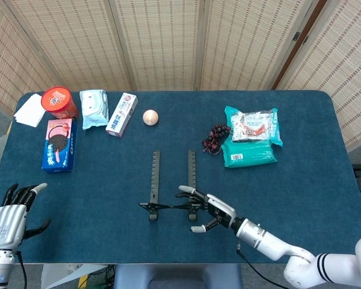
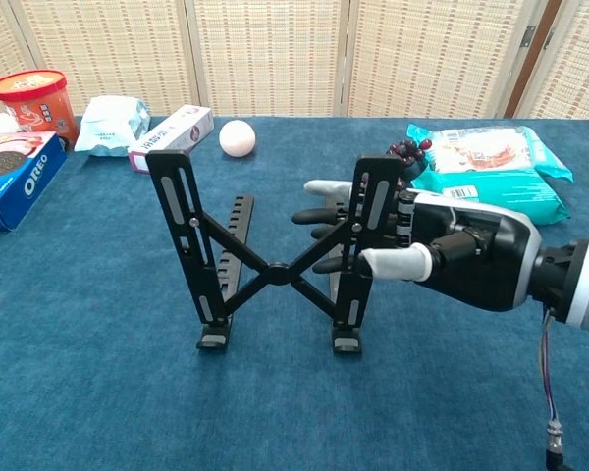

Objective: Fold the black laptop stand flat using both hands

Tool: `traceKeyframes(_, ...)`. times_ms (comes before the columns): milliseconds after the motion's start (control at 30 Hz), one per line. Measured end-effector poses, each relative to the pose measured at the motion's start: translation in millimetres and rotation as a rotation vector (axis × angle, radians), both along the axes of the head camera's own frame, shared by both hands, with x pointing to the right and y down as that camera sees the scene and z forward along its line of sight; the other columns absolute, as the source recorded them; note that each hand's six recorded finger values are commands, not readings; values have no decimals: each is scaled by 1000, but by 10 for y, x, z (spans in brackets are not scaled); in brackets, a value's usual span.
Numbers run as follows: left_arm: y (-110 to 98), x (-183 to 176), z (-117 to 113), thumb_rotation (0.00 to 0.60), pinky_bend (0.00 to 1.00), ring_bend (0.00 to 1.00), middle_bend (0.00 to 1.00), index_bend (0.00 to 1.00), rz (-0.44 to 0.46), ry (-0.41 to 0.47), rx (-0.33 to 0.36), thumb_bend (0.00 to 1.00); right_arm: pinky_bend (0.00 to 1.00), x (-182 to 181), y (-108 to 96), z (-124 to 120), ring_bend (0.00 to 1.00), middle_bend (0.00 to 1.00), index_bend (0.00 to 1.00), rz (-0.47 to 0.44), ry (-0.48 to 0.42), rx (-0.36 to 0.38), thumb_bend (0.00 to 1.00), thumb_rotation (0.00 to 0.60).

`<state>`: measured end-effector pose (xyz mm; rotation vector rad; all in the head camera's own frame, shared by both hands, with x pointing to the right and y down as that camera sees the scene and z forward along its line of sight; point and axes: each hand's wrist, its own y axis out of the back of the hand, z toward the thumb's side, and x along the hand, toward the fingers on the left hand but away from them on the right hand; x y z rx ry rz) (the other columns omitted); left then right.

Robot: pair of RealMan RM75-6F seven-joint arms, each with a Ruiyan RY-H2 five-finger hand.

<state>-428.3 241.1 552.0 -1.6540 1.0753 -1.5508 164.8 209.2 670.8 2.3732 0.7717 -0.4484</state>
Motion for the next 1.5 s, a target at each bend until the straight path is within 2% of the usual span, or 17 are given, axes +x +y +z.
traceKeyframes(133, -4, 6, 19, 600, 64, 166, 207, 171, 5, 3, -7, 192, 162, 14, 8, -8, 29, 148, 0, -4, 4, 14, 40, 600)
traceKeyframes(267, -23, 26, 42, 600, 65, 166, 207, 172, 13, 19, -15, 192, 162, 41, -25, -25, 29, 145, 0, -13, 25, 59, 40, 600)
traceKeyframes(467, -72, 61, 105, 600, 65, 166, 207, 172, 27, 66, -40, 193, 162, 200, -169, -175, 23, 140, 0, -16, 68, 168, 41, 600)
traceKeyframes(667, -114, 111, 197, 600, 65, 166, 207, 172, 17, 165, -89, 192, 162, 463, -337, -491, 15, 134, 0, -16, 114, 302, 42, 600)
traceKeyframes(867, -159, 201, 305, 600, 65, 166, 207, 168, -32, 343, -164, 185, 162, 747, -518, -893, 13, 132, 0, 27, 147, 420, 41, 600)
traceKeyframes(1033, -214, 323, 412, 600, 64, 166, 207, 165, -92, 536, -241, 158, 162, 923, -650, -1189, 13, 131, 0, 67, 174, 504, 41, 600)
traceKeyframes(1233, -286, 516, 544, 600, 64, 166, 207, 158, -146, 759, -351, 139, 162, 1058, -737, -1405, 13, 131, 0, 110, 187, 550, 41, 600)
traceKeyframes(1500, -395, 854, 715, 600, 65, 166, 207, 142, -151, 1012, -524, 120, 162, 1168, -745, -1501, 13, 131, 0, 150, 202, 567, 41, 600)
